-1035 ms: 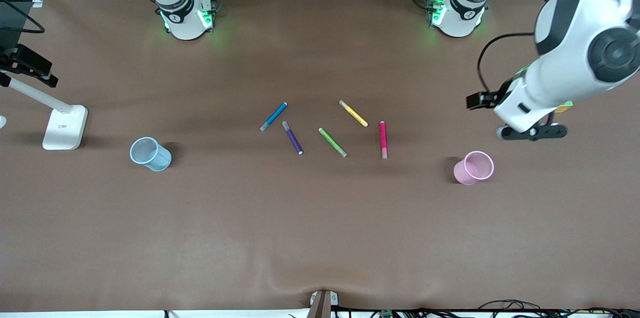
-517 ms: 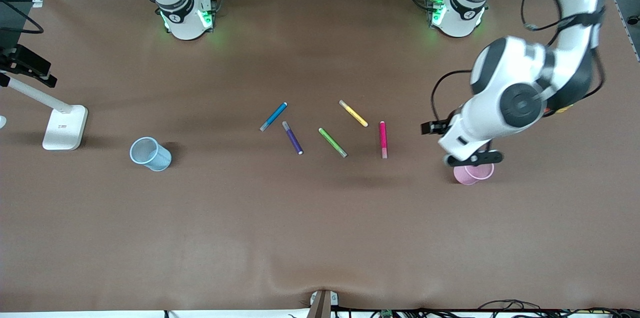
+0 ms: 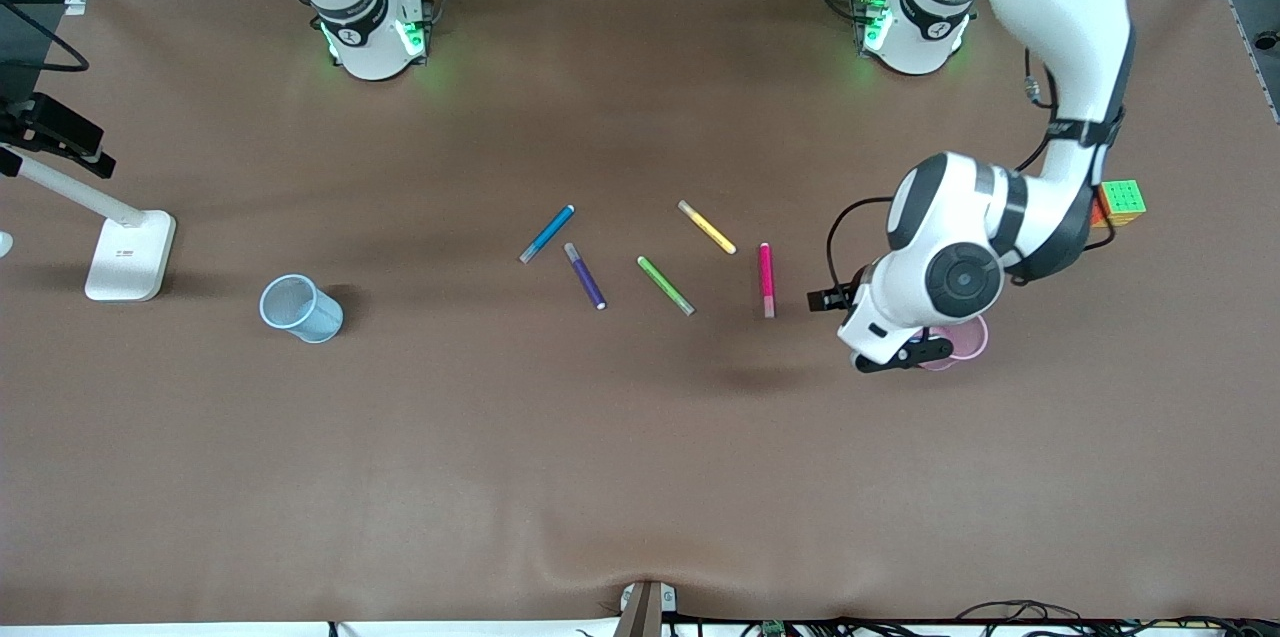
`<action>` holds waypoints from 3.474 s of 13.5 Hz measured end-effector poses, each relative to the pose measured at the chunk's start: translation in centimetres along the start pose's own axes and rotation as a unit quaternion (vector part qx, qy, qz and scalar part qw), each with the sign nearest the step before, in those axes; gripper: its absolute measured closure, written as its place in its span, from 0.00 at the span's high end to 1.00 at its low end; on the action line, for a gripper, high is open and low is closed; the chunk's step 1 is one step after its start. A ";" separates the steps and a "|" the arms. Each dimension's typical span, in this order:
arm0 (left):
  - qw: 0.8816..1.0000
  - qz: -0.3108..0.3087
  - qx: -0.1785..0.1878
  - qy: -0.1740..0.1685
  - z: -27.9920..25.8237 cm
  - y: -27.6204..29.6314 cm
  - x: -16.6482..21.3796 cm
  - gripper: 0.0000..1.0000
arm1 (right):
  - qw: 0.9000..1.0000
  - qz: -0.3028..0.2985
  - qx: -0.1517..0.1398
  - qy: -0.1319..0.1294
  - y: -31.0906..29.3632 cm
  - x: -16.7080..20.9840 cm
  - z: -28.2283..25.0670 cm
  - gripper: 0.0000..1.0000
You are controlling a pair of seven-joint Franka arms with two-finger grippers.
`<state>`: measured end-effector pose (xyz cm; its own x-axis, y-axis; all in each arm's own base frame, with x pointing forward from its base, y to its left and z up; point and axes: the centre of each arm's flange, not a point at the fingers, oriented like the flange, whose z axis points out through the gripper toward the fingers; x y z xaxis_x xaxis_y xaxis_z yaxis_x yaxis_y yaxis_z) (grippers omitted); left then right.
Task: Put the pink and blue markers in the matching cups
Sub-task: 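Move the left gripper over the pink marker and lower it, then close the left gripper on the pink marker and lift it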
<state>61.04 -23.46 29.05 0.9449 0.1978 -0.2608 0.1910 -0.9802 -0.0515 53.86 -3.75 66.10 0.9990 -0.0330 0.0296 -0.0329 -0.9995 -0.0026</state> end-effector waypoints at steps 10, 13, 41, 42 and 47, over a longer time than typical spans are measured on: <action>0.999 0.014 -0.003 -0.034 8.7 5.6 -1.2 0.78 | 1.000 0.022 -0.002 0.017 2.5 1.0 0.6 1.00; 0.999 0.010 -0.015 -0.045 10.0 6.6 -1.6 0.71 | 1.000 0.022 -0.002 0.017 2.4 1.1 0.7 1.00; 0.998 -0.009 -0.058 0.038 -3.3 3.6 1.8 0.17 | 1.000 0.016 -0.001 0.013 1.8 1.2 0.8 1.00; 0.997 -0.009 -0.056 0.045 -4.4 3.2 1.8 0.17 | 1.000 0.016 -0.001 0.012 1.8 1.2 1.0 1.00; 0.994 0.000 -0.042 0.100 -10.0 0.4 1.6 0.17 | 1.000 0.018 -0.001 -0.015 2.2 2.8 4.1 1.00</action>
<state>65.26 -23.52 38.29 0.9774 0.2017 -0.0627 0.2039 -0.9785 0.0315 56.68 -6.00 62.04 0.9976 -0.0695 -0.0011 -0.0695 -0.9976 -0.0014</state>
